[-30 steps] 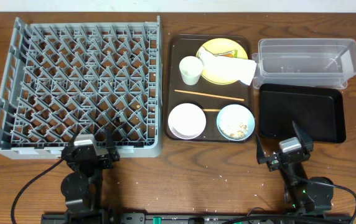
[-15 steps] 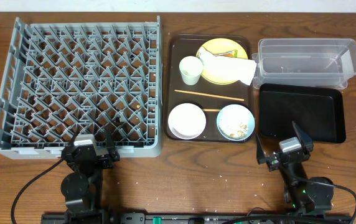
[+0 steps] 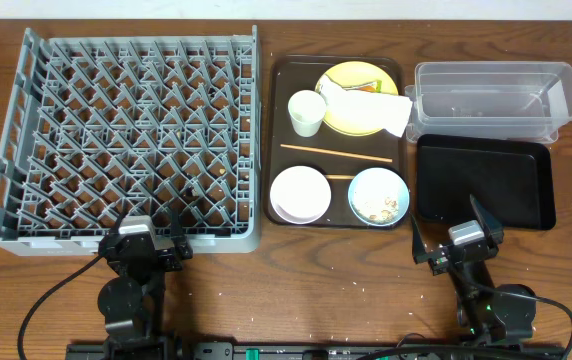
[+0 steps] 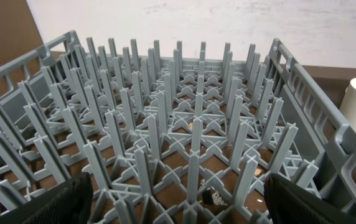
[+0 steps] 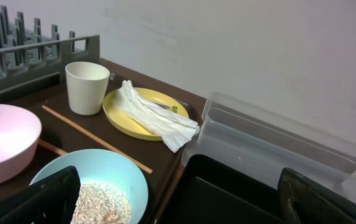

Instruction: Sort waste into correct bins and load items into the dishwasher

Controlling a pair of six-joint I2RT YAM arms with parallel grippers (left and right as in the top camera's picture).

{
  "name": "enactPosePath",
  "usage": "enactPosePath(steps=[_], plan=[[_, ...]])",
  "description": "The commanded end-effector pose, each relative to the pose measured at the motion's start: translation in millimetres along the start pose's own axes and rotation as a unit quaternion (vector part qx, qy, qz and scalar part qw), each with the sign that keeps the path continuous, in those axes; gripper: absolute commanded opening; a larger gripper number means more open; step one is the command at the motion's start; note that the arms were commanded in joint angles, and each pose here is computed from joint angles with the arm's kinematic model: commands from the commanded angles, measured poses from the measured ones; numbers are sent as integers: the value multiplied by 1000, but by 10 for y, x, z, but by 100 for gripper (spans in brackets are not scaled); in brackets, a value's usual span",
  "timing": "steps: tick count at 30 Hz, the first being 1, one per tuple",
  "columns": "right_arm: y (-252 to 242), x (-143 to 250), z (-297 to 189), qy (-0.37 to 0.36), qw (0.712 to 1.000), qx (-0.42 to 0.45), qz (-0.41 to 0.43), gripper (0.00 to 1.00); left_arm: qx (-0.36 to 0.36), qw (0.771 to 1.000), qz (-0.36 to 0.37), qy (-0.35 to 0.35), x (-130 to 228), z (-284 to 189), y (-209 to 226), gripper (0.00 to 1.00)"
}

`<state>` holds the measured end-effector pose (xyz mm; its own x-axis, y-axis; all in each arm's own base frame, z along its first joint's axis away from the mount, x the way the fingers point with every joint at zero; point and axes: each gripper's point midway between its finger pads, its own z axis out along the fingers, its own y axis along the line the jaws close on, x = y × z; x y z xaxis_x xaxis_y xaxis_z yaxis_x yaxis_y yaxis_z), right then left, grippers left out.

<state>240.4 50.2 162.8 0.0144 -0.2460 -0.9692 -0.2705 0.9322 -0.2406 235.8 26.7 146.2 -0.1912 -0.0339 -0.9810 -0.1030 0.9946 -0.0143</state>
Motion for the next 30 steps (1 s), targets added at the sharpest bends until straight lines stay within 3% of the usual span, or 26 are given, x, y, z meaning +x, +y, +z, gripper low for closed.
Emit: enactPosePath(steps=[1,16,30], plan=[[-35,-4,-2,-1,999,11,-32,99,-7,1000,6,15,132,25,28,89],[-102,-19,-5,-2,999,30,-40,99,-7,1000,6,15,132,25,27,89],[-277,-823,-164,-166,982,75,-47,99,-7,1000,6,15,132,25,28,89]])
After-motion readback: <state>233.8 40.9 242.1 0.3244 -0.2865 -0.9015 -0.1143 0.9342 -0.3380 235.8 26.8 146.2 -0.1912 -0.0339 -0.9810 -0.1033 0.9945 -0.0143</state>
